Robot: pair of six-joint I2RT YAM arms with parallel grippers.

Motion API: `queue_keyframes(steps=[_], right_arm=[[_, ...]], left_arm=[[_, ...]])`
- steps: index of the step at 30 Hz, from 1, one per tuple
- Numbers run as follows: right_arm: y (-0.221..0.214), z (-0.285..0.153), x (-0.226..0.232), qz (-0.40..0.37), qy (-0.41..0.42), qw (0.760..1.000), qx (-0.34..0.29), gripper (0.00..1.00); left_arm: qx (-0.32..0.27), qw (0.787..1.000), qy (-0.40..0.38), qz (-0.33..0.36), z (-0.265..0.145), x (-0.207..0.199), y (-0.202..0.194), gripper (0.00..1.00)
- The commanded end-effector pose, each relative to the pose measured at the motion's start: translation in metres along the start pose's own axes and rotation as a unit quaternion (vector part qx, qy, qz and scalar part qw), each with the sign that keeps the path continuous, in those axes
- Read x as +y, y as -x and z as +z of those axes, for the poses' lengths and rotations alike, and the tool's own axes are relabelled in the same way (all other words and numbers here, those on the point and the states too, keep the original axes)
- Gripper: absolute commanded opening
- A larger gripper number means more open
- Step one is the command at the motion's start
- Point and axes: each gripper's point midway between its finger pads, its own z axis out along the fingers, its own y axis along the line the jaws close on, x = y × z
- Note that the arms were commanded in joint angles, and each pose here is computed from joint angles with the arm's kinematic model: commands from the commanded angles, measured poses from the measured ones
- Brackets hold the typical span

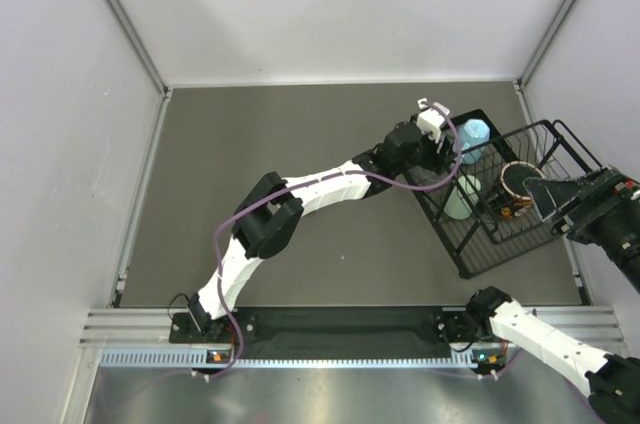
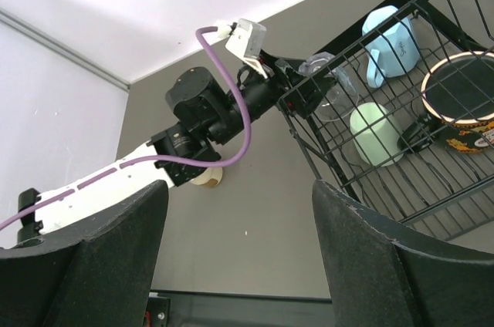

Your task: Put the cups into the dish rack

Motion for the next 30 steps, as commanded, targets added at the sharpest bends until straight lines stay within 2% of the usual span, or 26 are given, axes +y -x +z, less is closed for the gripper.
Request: queue_keyframes(steps=[1, 10, 15, 16, 20, 21, 24, 28, 29, 30], right_arm=[[-0.005, 0.007, 0.001, -0.006, -0.006, 1.000, 0.015, 0.75], [-0.011, 0.011, 0.000, -0.011, -0.015, 0.999, 0.030, 0.75], [-0.014, 0.015, 0.003, -0.012, -0.013, 0.999, 0.035, 0.75], [-0.015, 0.016, 0.003, -0.013, -0.014, 0.999, 0.036, 0.75], [-0.017, 0.020, 0.005, -0.010, -0.010, 0.999, 0.039, 0.75], [-0.017, 0.020, 0.006, -0.010, -0.009, 0.999, 0.038, 0.75], [-0.018, 0.022, 0.007, -0.010, -0.009, 0.999, 0.040, 0.75], [-0.018, 0.024, 0.008, -0.010, -0.008, 0.999, 0.039, 0.75], [-0.019, 0.025, 0.008, -0.011, -0.008, 0.999, 0.040, 0.75], [-0.020, 0.025, 0.008, -0.011, -0.008, 0.999, 0.040, 0.75]], left_arm=[[-0.072, 0.997, -0.017, 0.027, 0.011, -0.005, 0.040, 0.00], [-0.071, 0.995, -0.051, 0.040, 0.021, -0.013, 0.021, 0.00], [-0.063, 0.996, -0.044, 0.038, 0.024, -0.010, 0.011, 0.01], [-0.062, 0.997, -0.042, 0.037, 0.024, -0.009, 0.010, 0.03], [-0.053, 0.998, -0.035, 0.030, 0.023, -0.007, 0.005, 0.31], [-0.055, 0.998, -0.033, 0.028, 0.022, -0.006, 0.007, 0.36], [-0.051, 0.998, -0.031, 0.025, 0.020, -0.005, 0.004, 0.45], [-0.047, 0.998, -0.035, 0.025, 0.018, -0.007, 0.002, 0.51], [-0.047, 0.998, -0.038, 0.024, 0.018, -0.008, 0.002, 0.62], [-0.046, 0.998, -0.038, 0.024, 0.017, -0.008, 0.003, 0.69]])
